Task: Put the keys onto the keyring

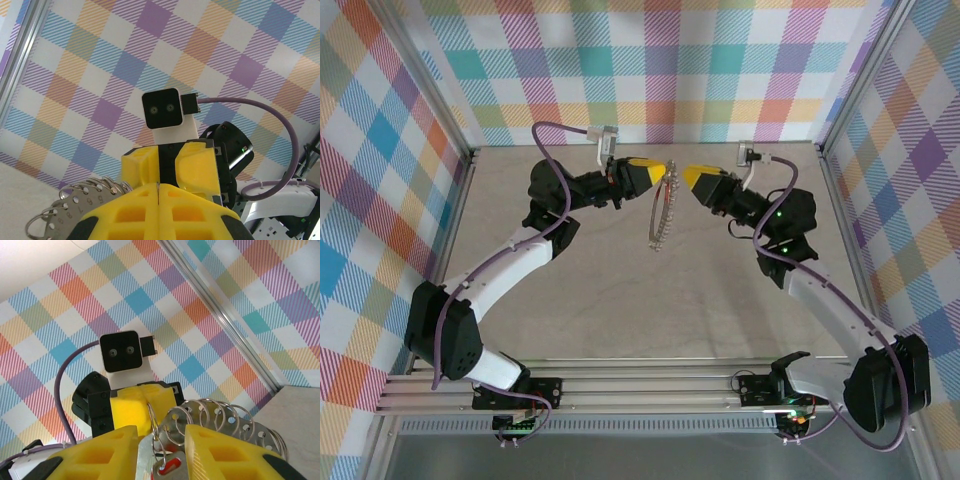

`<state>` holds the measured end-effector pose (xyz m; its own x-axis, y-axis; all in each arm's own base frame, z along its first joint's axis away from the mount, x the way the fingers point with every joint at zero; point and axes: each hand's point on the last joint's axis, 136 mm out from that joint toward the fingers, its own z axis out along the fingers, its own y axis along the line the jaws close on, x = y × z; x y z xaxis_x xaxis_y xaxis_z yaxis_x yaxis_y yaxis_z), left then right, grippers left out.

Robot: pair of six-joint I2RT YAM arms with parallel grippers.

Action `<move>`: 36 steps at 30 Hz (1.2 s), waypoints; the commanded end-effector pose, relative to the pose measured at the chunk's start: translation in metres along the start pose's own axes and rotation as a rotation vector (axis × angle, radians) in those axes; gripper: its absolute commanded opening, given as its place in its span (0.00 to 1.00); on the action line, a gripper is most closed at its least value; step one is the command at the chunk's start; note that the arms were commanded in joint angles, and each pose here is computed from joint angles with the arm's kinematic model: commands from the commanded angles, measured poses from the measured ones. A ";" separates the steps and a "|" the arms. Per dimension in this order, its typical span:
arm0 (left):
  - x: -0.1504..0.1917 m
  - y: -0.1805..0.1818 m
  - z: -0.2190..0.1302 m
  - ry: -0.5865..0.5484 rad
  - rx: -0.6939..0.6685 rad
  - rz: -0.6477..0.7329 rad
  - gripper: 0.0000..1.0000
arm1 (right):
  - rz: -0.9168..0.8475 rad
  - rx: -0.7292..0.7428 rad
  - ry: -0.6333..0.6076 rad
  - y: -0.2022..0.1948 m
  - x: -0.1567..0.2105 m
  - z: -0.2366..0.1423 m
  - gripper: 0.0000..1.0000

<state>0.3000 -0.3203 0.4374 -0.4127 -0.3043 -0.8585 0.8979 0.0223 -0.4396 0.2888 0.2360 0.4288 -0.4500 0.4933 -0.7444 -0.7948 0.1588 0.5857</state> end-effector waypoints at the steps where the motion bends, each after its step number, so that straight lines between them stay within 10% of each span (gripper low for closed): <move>1: -0.019 -0.015 0.000 -0.033 0.045 0.071 0.00 | -0.037 -0.102 -0.042 0.027 -0.020 0.004 0.30; 36: -0.018 0.004 0.004 -0.044 -0.005 0.040 0.00 | 0.010 -0.090 0.051 0.015 0.014 0.024 0.15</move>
<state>0.3090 -0.3251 0.4287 -0.4316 -0.2960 -0.8521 0.8873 0.0306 -0.4601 0.2927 0.2640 0.4168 -0.5222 0.4529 -0.7226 -0.7784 0.0930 0.6208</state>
